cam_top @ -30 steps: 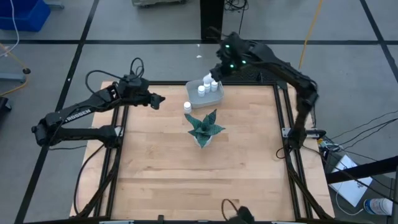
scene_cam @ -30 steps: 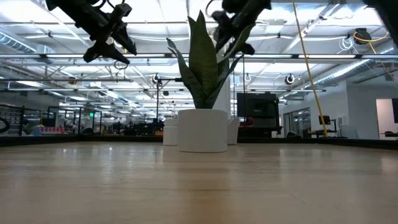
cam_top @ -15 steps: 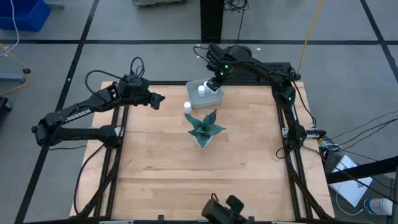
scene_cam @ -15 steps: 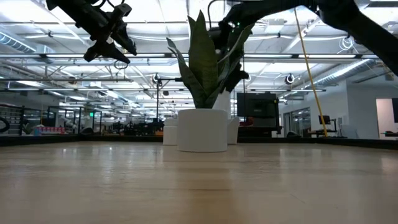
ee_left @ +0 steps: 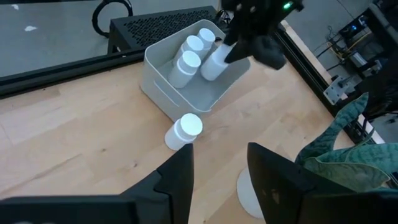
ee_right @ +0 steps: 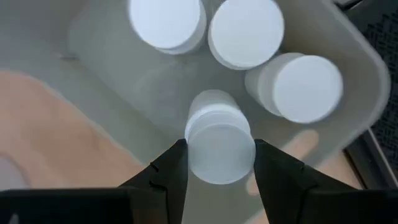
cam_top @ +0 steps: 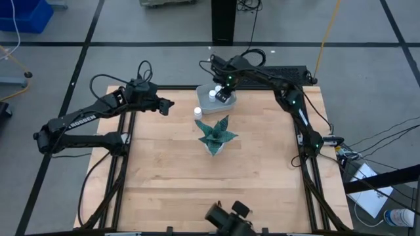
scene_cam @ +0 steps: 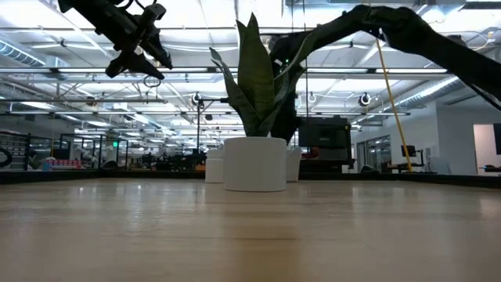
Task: Pick and place pill bottles into a basket
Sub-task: Put the white medicine bottle into the gray bin
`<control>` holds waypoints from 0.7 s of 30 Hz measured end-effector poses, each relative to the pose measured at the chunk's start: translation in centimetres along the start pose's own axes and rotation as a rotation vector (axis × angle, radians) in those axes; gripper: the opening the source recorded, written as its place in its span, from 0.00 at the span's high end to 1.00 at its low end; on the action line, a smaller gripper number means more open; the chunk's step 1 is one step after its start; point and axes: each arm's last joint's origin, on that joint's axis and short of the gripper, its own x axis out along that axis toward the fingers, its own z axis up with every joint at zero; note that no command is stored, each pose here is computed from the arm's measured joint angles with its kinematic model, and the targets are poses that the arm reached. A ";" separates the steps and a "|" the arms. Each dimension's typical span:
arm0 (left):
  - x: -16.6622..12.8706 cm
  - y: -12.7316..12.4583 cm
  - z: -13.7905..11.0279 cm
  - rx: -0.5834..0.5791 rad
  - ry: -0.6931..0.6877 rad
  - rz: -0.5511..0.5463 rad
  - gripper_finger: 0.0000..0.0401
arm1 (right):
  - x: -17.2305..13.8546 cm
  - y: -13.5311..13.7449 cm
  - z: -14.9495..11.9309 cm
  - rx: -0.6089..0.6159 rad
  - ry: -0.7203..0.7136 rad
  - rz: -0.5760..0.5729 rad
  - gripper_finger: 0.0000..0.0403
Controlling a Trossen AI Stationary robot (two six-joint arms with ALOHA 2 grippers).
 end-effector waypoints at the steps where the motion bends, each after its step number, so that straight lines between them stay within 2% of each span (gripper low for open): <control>1: 0.0 0.0 0.0 0.000 0.000 0.000 0.62 | 0.4 0.0 0.0 -0.001 0.009 -0.005 0.64; 5: 0.0 0.0 0.0 0.000 -0.005 -0.003 0.62 | 1.6 -0.2 0.2 -0.013 0.032 -0.030 0.63; 14: 0.0 0.0 0.0 0.010 -0.005 -0.003 0.62 | 2.1 -0.2 0.5 -0.015 0.006 -0.028 0.59; 21: 0.0 0.0 0.0 0.023 -0.005 -0.003 0.62 | 2.5 -0.1 0.2 -0.027 0.042 -0.027 0.49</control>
